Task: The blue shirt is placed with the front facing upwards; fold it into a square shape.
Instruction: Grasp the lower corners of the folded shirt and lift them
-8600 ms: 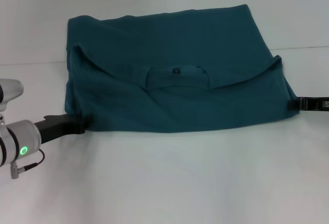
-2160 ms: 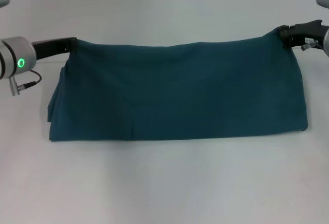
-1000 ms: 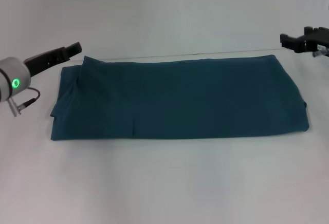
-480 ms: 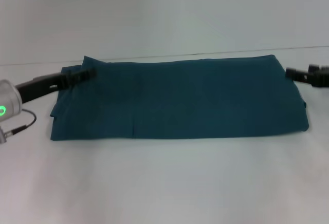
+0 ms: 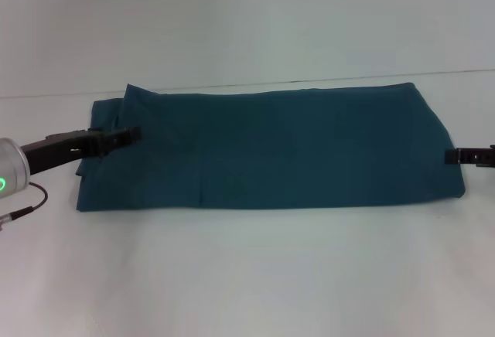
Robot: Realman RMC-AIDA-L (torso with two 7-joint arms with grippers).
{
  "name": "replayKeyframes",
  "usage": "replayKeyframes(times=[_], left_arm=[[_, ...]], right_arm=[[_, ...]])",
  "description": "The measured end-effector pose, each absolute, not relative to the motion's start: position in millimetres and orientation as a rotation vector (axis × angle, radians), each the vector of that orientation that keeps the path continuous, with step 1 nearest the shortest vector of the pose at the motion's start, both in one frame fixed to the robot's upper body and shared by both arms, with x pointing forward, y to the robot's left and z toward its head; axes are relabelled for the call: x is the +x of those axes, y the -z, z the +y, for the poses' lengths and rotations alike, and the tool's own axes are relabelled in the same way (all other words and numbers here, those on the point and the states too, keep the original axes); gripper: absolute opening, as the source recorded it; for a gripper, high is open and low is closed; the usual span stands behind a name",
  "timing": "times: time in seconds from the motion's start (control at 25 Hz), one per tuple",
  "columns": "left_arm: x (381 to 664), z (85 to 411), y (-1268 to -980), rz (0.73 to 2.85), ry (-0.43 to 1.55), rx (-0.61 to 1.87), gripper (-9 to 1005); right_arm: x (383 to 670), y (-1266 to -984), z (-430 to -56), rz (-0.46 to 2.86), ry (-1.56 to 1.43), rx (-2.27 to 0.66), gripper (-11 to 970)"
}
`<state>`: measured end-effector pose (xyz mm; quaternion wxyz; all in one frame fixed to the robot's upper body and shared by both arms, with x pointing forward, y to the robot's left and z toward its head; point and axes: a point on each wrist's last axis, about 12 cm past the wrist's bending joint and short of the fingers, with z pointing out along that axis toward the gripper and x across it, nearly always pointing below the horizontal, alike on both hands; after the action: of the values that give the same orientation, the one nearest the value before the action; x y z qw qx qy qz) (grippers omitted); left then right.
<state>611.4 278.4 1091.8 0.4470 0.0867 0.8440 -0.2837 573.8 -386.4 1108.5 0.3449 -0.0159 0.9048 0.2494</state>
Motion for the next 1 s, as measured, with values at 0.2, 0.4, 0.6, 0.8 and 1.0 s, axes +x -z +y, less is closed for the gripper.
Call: replayKeyframes(times=[0.2,0.4,0.6,0.8,1.0], left_arm=[[609.6,280.5,-1088.9,2.093,0.684,0.212,859],[609.2,280.9,-1088.3,2.094,0.682,0.211,859],[609.2,281.2,-1087.9,2.095,0.679,0.209,859],[609.1,281.2,-1087.5,2.095,0.678,0.208,860],[609.0,281.5,-1086.9,2.097,0.675,0.205,859]], right_arm=[[570.8,-1104.8,-388.7,2.396,-0.645,-0.003,865],[572.2,-1098.3,-385.6,2.417,-0.613,0.003,860],[579.9,-1089.7,-374.6,2.431,-0.598,-0.015,856],[587.1,-1086.2,-365.0,2.433,-0.585,-0.031,851],[589.4,-1085.5,-359.3,2.434,-0.586,-0.051,847]])
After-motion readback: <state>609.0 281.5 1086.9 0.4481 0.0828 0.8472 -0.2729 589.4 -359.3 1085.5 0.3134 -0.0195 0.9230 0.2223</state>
